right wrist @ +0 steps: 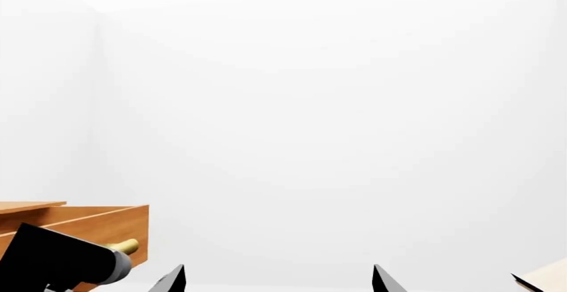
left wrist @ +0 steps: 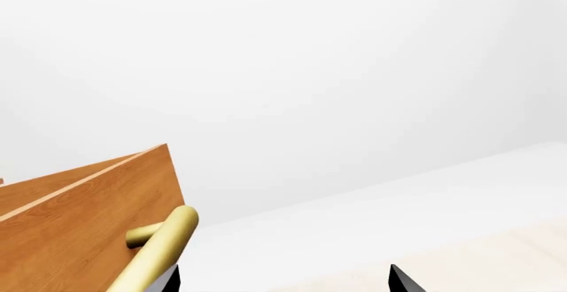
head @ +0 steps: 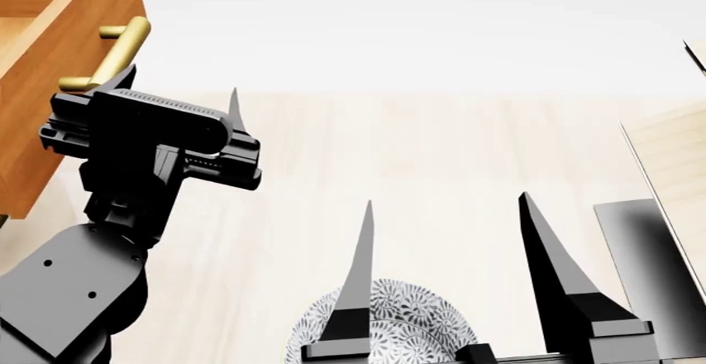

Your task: Close the top drawer of the cabinet.

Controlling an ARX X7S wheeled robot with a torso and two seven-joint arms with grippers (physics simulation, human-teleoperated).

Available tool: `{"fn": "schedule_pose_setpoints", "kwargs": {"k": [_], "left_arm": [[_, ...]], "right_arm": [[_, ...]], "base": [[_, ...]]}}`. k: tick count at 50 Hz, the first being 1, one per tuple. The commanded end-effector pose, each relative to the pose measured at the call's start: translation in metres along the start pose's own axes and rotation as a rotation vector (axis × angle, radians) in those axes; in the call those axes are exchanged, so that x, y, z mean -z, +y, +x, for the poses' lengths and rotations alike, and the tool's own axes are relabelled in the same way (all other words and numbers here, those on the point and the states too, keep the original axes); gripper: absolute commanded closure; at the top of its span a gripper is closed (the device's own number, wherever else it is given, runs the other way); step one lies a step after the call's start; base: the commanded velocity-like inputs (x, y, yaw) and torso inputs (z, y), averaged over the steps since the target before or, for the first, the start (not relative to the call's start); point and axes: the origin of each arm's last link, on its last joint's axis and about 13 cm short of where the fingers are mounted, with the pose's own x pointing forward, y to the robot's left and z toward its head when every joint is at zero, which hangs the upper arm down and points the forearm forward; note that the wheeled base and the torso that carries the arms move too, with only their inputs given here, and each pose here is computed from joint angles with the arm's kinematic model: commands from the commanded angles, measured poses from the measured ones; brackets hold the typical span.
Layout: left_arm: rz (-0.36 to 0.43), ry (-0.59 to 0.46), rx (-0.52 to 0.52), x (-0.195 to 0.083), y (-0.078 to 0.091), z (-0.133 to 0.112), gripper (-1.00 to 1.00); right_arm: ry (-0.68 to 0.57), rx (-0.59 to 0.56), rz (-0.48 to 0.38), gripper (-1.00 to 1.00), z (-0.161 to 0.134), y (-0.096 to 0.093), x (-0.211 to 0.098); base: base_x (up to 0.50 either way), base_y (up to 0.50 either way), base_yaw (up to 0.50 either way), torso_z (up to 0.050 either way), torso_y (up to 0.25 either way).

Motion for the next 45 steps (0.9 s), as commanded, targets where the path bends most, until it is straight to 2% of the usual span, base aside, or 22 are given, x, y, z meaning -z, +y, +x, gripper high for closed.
{"fn": "schedule_pose_setpoints", "kwargs": {"k": [1,22,45], "left_arm": [[0.024,0.006,-0.04,0.003,0.013,0.0,-1.0],[0.055,0.024,-0.111,0.005,0.04,-0.006,-1.0],[0.091,0.044,-0.226,0.006,0.078,-0.02,-1.0]], "right_arm": [[0.0,0.003,0.001,-1.0,0.0,-0.001,0.0],[0.003,-0.001,-0.001,-1.0,0.0,0.0,0.001],[0.008,-0.015,0.0,-1.0,-0.001,0.003,0.002]], "base": [[0.0,0.0,0.0,0.0,0.0],[0.0,0.0,0.0,0.0,0.0],[0.0,0.0,0.0,0.0,0.0]]}}
